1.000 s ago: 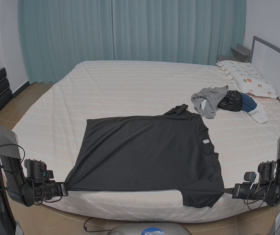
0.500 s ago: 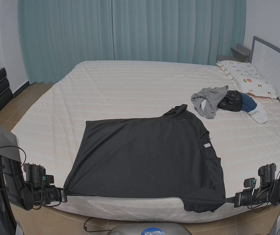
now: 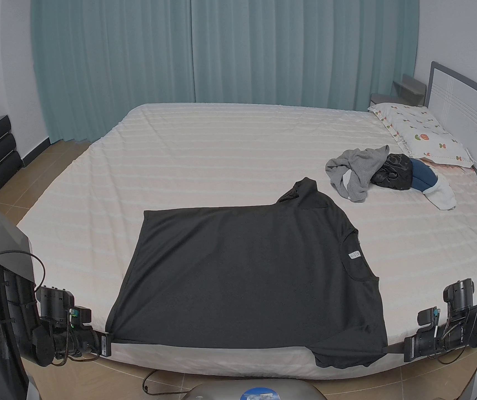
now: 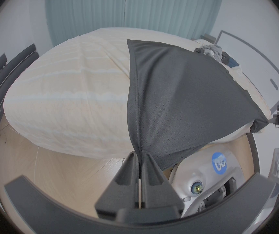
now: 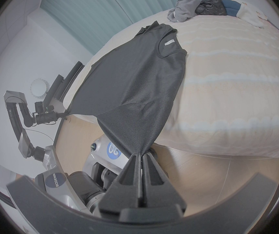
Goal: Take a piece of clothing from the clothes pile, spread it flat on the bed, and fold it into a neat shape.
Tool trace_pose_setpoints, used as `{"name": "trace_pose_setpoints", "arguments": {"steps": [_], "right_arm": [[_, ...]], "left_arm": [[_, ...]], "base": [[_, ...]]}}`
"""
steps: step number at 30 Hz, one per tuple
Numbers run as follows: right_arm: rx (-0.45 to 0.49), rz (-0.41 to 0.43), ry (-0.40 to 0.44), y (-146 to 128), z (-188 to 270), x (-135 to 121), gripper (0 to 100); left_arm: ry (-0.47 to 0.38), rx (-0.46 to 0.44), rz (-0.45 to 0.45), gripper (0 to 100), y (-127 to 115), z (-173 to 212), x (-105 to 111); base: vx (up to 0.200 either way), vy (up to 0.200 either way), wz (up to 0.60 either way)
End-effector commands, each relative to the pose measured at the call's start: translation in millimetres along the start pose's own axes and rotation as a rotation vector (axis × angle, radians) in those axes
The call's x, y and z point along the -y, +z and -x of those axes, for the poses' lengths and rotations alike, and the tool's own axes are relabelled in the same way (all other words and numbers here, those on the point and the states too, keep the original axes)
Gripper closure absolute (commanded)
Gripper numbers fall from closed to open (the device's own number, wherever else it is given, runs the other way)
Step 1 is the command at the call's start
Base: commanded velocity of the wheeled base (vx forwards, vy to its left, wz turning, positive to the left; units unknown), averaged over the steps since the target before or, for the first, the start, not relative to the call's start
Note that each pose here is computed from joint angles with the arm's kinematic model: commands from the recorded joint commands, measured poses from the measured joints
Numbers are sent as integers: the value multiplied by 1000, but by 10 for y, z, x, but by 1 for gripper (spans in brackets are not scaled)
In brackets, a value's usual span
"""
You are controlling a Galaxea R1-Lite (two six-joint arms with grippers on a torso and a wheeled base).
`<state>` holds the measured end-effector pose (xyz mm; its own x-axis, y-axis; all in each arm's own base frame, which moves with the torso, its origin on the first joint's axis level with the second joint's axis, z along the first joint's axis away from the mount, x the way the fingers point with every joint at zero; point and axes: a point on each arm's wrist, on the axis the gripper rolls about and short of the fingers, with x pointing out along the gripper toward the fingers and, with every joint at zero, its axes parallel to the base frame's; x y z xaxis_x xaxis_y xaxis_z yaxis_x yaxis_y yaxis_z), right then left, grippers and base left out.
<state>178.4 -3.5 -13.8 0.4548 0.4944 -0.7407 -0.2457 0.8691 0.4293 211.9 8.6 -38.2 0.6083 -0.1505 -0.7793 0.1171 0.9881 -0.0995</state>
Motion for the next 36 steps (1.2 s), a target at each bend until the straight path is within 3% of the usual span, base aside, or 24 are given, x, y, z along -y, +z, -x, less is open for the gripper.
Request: {"name": "trace_pose_setpoints", "arguments": {"steps": [1,16,28,36], "right_arm": [[-1,8,-2,-31,74,-38,100],[-44,64,5,-100,254,-168,100],[-89,83,8,-169,329,-222,100],[-19,109,0,-83,391,-240,100]], "left_arm": [[9,-17,-4,100,-43,55,10],[30,-13,-27,100,-29,227,23],[50,-85,-69,100,-70,375,46],[56,-26,-65,100,22,406,44]], "base": [[0,0,0],[0,0,0],[0,0,0],[0,0,0]]}}
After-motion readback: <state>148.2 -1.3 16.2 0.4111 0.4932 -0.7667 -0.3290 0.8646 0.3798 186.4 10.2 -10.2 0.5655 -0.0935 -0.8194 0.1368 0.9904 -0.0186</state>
